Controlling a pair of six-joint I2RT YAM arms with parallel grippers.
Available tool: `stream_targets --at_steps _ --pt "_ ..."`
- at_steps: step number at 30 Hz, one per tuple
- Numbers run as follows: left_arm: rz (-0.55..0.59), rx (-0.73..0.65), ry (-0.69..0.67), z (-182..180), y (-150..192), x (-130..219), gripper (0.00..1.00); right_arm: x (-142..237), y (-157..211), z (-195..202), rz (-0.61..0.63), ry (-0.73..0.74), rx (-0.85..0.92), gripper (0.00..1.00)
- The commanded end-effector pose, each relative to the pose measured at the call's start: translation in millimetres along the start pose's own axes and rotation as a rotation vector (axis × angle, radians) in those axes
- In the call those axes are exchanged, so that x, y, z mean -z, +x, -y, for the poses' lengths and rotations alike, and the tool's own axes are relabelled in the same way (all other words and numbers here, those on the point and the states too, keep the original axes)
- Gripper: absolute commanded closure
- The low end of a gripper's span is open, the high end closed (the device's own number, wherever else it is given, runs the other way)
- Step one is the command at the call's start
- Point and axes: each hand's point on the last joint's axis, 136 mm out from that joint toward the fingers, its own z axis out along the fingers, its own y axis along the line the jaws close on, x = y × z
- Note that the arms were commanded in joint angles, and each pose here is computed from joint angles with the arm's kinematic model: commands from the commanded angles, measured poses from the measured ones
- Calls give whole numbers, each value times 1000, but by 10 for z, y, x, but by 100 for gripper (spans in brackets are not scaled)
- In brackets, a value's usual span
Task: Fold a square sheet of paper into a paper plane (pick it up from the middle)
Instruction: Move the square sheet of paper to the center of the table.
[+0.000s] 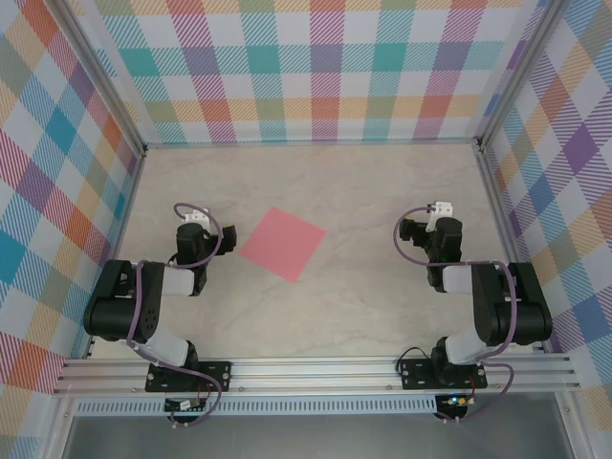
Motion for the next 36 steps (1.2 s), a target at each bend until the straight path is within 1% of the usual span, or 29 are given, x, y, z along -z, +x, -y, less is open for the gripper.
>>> stream_targets --at_steps 1,24,28,32,35,36 --pt "45 -10 13 34 -142 -18 0 1 -54 -8 31 -11 -11 0" --pt "44 -8 15 39 -139 -18 0 1 -54 -13 32 -13 -12 0" --pt "54 -5 7 22 -154 3 0 45 -137 -25 20 -13 -7 0" --pt "76 29 -59 -92 -291 122 0 179 -314 37 -56 34 -55 0" --pt "80 62 -105 -170 -457 321 0 291 -476 0 -123 35 -184 0" --pt "67 84 -119 -192 -509 394 0 322 -502 -25 -165 34 -235 0"
